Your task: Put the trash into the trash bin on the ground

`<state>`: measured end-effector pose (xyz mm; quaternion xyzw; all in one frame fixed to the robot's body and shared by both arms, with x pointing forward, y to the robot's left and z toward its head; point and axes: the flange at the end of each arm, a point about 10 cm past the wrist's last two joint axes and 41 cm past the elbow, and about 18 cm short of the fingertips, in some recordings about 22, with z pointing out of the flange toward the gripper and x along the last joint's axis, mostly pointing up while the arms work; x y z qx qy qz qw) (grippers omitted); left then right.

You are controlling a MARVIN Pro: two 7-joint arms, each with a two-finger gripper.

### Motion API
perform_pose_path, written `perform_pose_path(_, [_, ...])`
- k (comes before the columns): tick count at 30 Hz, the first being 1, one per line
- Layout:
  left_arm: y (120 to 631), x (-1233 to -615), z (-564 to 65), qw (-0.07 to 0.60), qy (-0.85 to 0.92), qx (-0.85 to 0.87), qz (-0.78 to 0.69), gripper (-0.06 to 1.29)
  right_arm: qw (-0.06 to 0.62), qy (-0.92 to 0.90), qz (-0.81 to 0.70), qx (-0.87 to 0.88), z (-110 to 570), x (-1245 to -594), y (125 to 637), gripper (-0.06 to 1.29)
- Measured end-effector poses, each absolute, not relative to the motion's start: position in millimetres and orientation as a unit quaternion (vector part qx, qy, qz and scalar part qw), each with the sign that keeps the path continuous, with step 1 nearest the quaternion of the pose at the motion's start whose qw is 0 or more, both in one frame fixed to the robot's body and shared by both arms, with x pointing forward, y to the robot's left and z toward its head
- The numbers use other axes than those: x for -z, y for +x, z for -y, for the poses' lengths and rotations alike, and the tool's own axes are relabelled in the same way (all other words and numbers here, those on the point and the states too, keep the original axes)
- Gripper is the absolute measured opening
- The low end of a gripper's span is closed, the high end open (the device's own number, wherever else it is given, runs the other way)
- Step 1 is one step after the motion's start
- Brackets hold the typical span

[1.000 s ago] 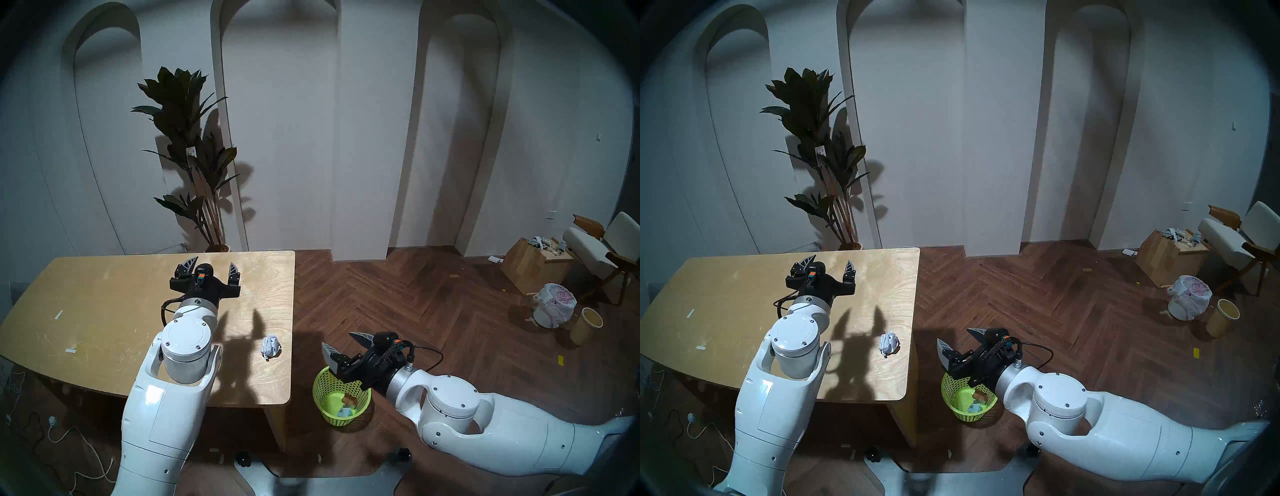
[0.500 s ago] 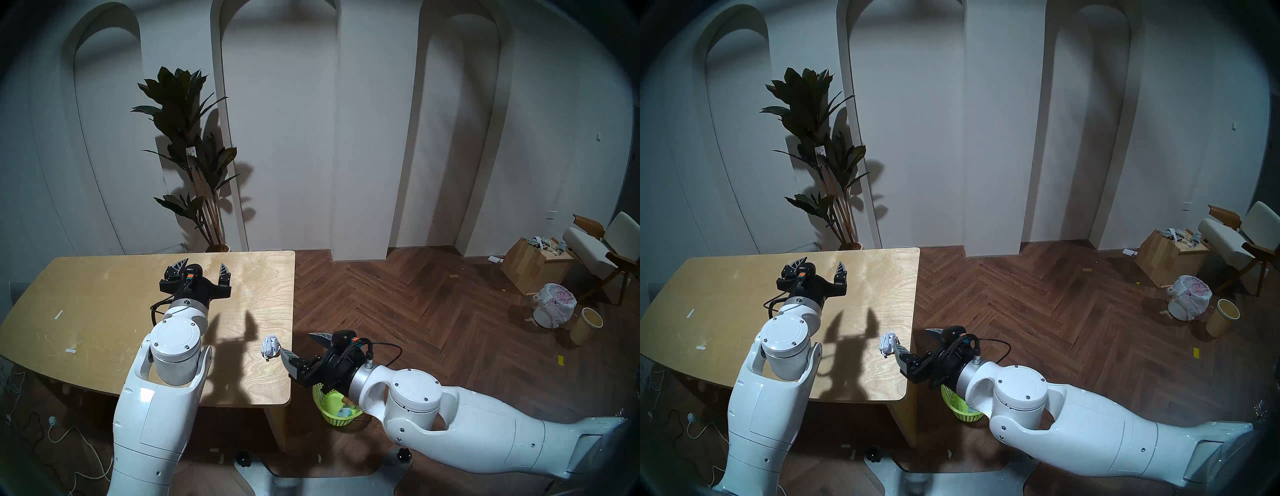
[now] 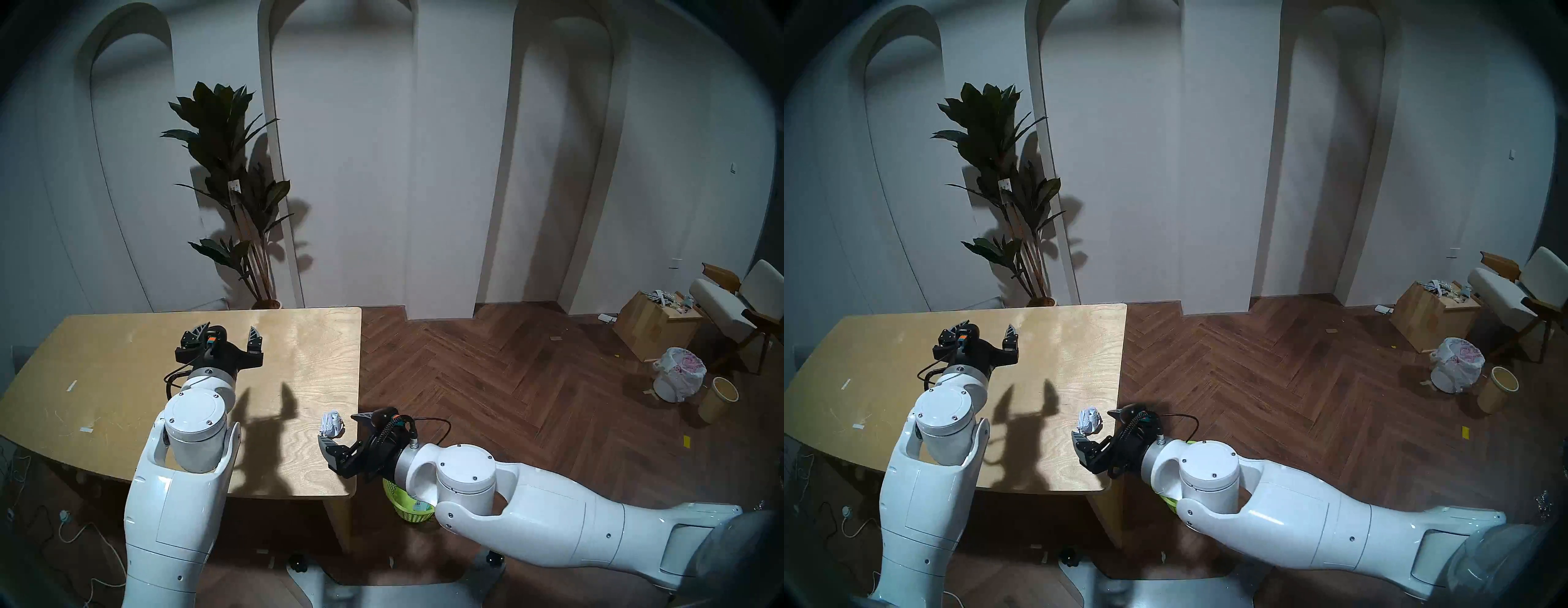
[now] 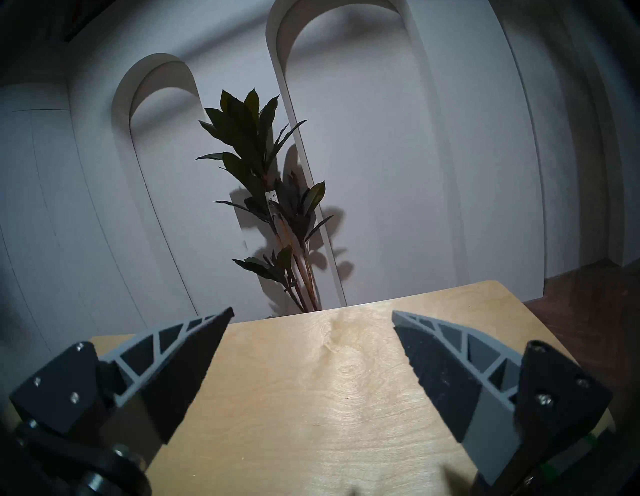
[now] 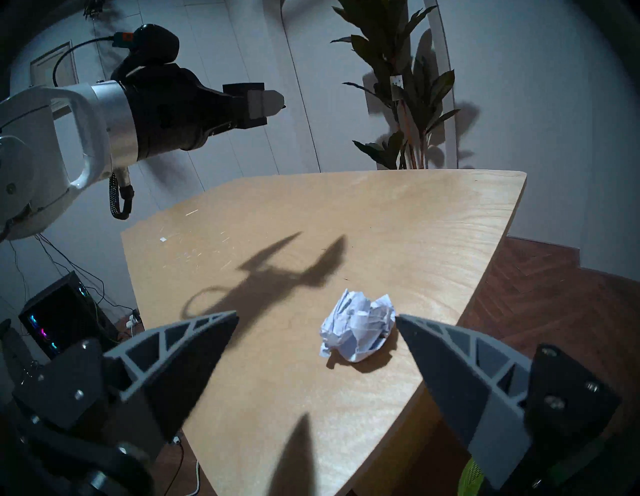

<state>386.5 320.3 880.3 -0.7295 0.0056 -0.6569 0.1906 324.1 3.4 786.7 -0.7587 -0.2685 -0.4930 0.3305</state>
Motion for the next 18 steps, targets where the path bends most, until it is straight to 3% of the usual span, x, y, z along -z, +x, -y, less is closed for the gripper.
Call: perform_pose_path(18, [365.5,-866.4,-357.5,0.209,-0.756,0.619,0.027,1.23,0.307,-0.755,0.307,0.491,-47.3,-766.8,356.4,1.23])
